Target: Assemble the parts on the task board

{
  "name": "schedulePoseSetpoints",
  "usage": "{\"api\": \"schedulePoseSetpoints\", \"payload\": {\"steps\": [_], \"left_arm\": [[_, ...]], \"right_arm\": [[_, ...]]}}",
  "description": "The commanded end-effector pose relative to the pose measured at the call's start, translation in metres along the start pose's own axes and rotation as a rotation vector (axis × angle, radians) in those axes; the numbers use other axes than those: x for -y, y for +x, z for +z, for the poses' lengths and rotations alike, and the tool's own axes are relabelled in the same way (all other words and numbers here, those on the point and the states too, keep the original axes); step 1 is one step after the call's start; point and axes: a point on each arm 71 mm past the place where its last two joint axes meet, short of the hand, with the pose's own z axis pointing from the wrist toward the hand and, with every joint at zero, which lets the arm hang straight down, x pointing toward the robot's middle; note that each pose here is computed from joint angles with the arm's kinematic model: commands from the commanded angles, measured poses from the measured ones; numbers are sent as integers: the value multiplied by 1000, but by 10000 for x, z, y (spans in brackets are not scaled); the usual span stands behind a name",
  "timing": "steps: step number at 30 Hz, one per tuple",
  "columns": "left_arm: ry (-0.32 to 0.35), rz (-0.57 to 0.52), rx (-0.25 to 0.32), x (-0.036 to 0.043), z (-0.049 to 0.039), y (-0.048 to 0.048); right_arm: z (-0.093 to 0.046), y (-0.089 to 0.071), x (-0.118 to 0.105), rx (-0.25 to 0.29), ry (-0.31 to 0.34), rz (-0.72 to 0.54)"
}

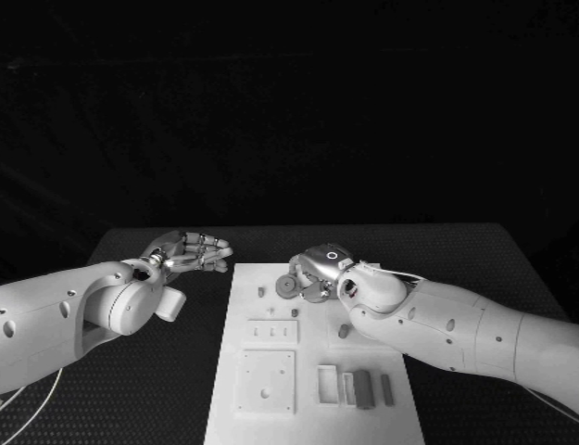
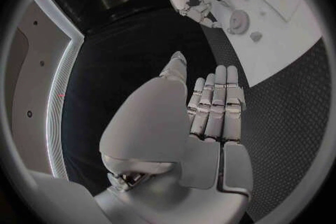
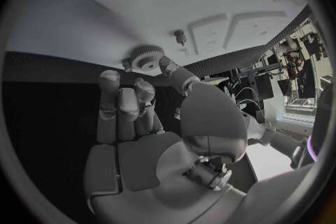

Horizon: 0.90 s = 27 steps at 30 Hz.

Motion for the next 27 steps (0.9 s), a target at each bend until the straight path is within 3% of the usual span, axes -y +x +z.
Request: {"api": "schedulePoseSetpoints", "payload": {"steps": [1, 5, 9, 15, 27], "left_arm": [[8, -6, -12, 14, -6, 10], [6, -6, -6, 9, -15, -10], [5, -6, -4, 6, -19, -24], [7, -6, -10, 12, -3, 2], [6, -5, -16, 13, 18, 18]], "right_arm": [[-35, -168, 41, 71, -4, 53], [-83, -332, 158, 80, 9, 93], [-88, -376, 240, 35, 20, 142], [-12, -269, 188, -93, 25, 196], [153, -66, 90, -241, 30, 188]]}}
